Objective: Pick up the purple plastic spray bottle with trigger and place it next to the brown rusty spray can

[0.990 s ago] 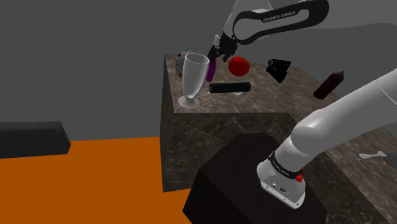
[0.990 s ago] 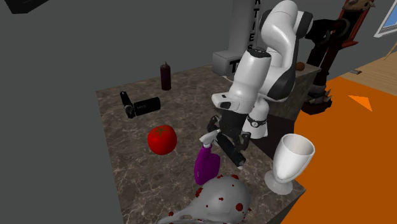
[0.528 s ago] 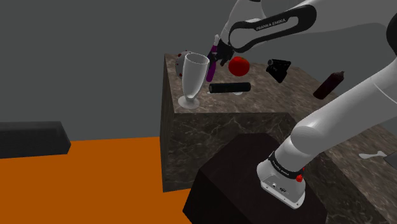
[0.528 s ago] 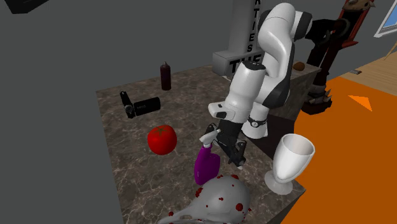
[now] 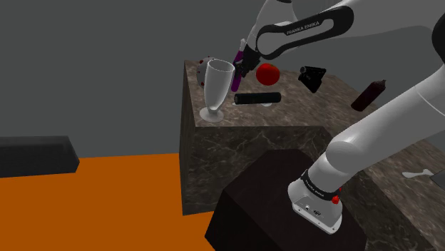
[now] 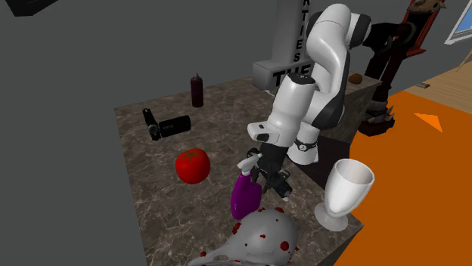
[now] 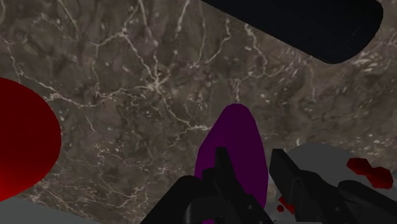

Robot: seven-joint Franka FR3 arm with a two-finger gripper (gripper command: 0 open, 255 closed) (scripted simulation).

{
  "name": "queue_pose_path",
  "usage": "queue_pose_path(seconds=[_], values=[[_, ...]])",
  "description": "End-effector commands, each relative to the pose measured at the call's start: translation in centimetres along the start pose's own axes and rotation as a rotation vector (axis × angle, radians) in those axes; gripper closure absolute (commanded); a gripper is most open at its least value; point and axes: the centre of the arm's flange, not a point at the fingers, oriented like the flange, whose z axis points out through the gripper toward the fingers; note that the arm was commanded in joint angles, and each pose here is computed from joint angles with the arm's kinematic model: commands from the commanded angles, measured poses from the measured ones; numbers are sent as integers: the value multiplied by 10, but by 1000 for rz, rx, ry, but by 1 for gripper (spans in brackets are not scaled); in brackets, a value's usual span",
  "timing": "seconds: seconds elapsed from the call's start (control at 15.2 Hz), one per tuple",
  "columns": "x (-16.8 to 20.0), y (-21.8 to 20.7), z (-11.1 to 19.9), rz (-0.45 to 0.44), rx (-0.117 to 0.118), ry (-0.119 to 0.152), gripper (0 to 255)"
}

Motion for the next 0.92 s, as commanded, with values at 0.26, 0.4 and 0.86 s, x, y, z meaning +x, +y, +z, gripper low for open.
queue_pose_path(seconds=[0.26,0.4,0.86], values=[[0,0,0,0,0,-1,255],[0,0,0,0,0,-1,255],[10,3,-30,0,0,-1,255]])
